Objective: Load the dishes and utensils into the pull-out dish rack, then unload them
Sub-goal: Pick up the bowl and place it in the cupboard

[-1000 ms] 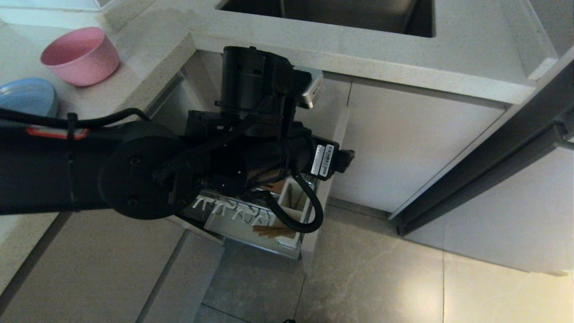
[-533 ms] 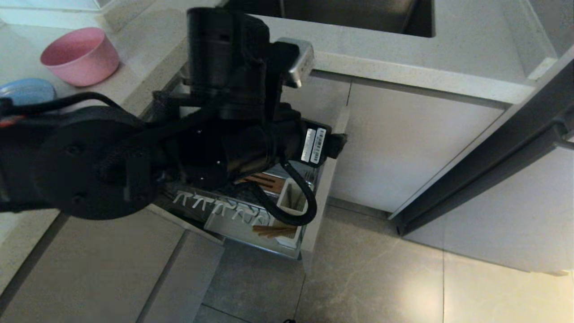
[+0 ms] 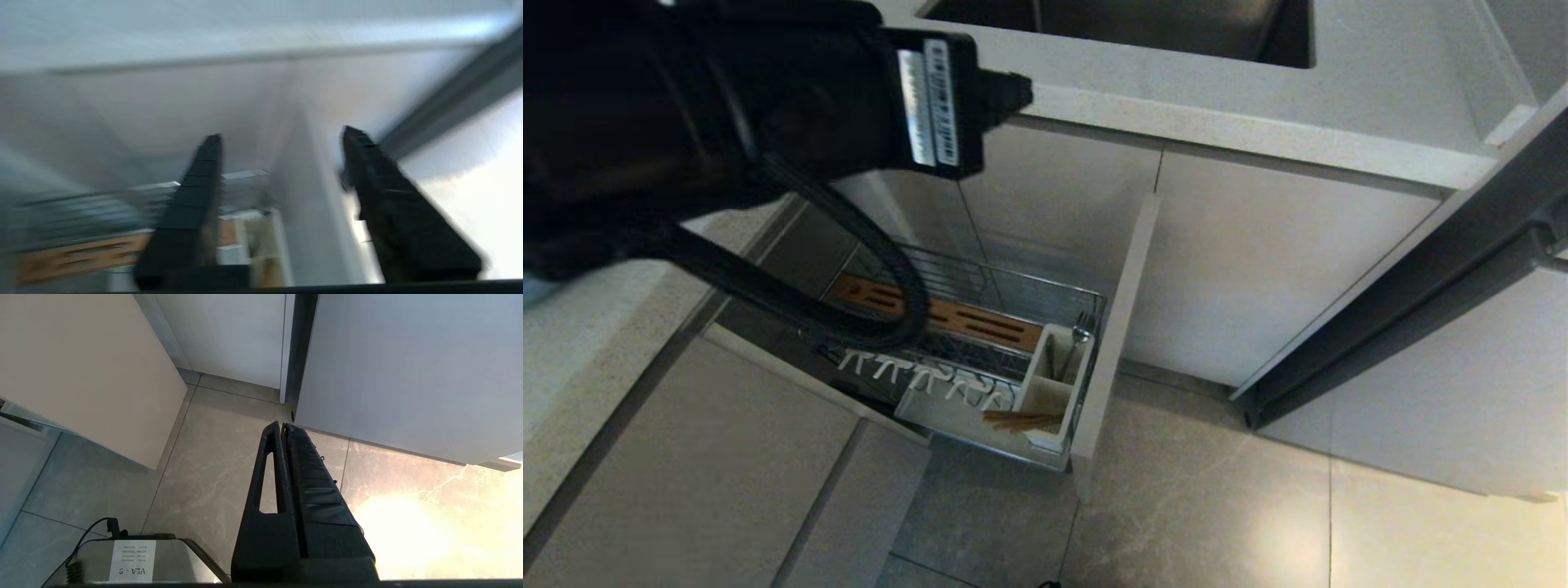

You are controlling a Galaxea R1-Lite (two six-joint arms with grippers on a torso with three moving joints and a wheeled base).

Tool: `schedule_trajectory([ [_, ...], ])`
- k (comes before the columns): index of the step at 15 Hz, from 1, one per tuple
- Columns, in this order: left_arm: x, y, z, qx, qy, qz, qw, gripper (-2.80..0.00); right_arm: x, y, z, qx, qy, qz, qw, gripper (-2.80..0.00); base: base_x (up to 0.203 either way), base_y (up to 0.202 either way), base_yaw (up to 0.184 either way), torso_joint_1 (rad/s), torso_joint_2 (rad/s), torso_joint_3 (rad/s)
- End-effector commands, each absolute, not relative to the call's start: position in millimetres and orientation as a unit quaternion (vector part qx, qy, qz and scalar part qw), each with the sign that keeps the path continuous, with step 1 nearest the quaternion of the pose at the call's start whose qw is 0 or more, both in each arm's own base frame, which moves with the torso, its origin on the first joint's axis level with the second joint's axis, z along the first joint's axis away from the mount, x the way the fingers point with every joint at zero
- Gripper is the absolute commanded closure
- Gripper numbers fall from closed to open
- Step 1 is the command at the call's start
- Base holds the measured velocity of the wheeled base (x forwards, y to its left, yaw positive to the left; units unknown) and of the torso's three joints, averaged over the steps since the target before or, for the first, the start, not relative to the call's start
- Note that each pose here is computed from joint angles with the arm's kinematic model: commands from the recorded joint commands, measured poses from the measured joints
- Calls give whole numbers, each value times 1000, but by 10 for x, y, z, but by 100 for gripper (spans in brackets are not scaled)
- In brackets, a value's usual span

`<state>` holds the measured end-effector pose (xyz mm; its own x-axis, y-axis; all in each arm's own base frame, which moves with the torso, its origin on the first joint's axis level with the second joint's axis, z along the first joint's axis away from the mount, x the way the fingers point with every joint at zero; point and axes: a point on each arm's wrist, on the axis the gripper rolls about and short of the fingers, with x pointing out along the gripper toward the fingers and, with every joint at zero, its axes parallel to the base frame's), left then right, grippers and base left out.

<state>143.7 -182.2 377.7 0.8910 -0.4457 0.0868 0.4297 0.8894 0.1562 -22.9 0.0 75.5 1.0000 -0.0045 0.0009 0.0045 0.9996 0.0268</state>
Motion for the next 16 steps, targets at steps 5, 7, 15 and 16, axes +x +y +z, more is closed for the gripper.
schedule_trajectory([
  [5,1192,-867,4018,62,-119,-88,987,0,-229,0,754,14,-1,-2,1000,0,0,0,0,0,0,0],
  [7,1126,-542,4003,71,-130,-22,989,0,-229,0,754,14,-1,-2,1000,0,0,0,0,0,0,0],
  [15,370,35,3357,124,-129,91,980,0,-229,0,754,13,-1,-2,1000,0,0,0,0,0,0,0],
  [16,289,36,3247,123,-126,93,980,0,-229,0,754,13,-1,-2,1000,0,0,0,0,0,0,0],
])
